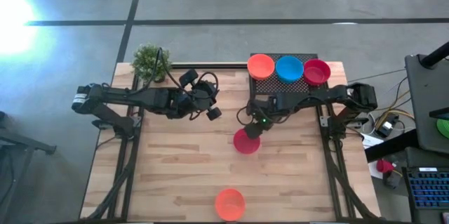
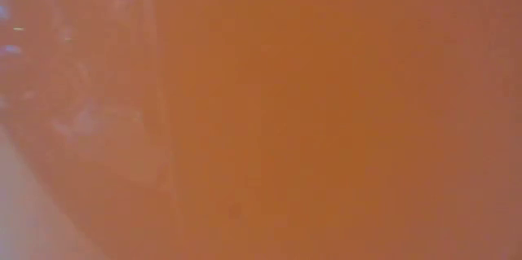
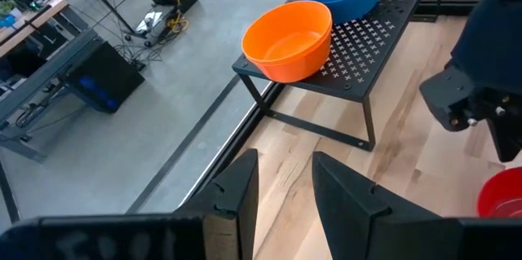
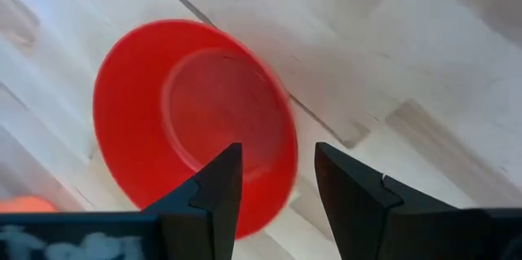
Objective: Pick & Place Mini bowls
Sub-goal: Stack the red bowl on top of the stacked red bowls on the shelf
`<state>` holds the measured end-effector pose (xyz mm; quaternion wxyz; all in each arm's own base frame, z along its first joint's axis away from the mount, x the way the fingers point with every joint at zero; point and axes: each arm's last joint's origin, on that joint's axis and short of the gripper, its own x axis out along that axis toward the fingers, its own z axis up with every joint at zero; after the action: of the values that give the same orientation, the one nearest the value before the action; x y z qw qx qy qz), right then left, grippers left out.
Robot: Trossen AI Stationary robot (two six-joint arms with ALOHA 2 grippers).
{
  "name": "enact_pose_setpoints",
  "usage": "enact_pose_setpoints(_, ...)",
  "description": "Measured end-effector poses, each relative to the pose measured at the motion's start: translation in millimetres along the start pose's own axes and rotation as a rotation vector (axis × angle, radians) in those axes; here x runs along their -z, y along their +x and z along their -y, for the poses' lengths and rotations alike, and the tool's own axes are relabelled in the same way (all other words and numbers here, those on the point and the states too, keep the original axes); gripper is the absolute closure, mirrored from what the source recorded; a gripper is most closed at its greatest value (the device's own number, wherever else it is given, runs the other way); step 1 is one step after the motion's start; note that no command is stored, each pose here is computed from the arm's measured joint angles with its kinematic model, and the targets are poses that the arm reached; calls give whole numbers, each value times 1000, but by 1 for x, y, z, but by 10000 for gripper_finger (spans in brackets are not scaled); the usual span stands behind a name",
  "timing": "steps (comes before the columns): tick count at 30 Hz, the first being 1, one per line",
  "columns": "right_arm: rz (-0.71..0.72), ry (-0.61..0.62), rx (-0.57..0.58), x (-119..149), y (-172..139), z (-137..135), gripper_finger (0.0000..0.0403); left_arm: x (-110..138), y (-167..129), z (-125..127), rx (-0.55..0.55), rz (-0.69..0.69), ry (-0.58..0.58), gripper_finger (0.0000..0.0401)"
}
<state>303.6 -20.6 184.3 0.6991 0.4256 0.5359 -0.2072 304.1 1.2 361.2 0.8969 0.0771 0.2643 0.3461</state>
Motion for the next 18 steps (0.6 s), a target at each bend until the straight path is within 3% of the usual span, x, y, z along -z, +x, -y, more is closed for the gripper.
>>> enact_pose_setpoints(13,0,45,-10,10,23,19,255,0,0,0,0,0,0,289)
enact_pose_setpoints(18,-3,21,-19,12,24,17,291,0,0,0,-1,0,0,289)
